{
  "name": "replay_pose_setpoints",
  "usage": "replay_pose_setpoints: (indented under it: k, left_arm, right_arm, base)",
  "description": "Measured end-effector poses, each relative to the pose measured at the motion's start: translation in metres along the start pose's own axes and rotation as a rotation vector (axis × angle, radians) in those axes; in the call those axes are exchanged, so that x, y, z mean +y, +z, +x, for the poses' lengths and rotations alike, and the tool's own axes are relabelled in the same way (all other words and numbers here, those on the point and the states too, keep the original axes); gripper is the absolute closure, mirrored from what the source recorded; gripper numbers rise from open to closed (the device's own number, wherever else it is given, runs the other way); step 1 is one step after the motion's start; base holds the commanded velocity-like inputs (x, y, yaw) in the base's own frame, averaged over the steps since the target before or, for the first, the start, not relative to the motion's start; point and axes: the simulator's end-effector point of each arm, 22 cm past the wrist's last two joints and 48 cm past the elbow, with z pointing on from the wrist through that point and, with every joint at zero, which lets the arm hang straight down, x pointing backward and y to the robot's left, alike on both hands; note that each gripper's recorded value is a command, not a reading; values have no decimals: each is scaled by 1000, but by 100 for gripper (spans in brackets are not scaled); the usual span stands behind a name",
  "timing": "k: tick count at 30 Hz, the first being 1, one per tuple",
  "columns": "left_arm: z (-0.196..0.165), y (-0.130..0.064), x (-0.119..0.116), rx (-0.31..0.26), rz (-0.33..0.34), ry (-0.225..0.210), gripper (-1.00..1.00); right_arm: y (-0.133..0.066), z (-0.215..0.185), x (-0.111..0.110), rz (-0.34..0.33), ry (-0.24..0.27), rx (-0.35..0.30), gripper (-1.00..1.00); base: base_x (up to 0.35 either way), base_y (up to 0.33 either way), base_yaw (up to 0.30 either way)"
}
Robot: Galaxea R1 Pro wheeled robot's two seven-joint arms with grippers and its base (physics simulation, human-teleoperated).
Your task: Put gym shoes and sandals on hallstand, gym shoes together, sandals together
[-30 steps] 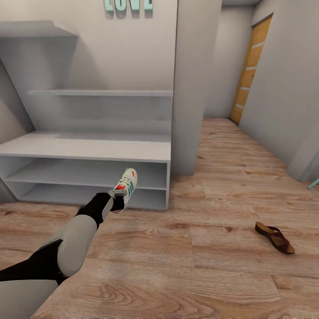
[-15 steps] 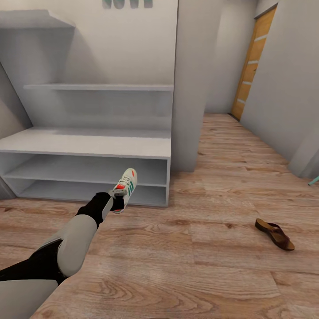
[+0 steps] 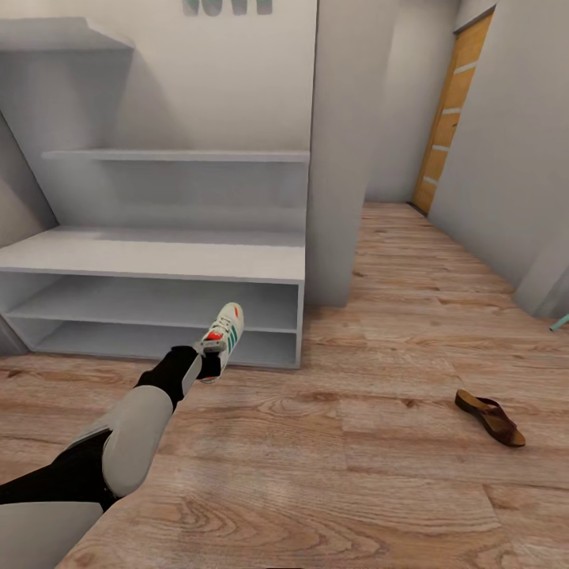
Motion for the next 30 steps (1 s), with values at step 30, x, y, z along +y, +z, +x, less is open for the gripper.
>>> replay_pose_setpoints:
  k: [30]
  left_arm:
    - [21,6,2,21,-3,0,100]
  right_arm:
    - [0,8,-5,21,-69,29,100]
  base:
    - [116,-41,0]
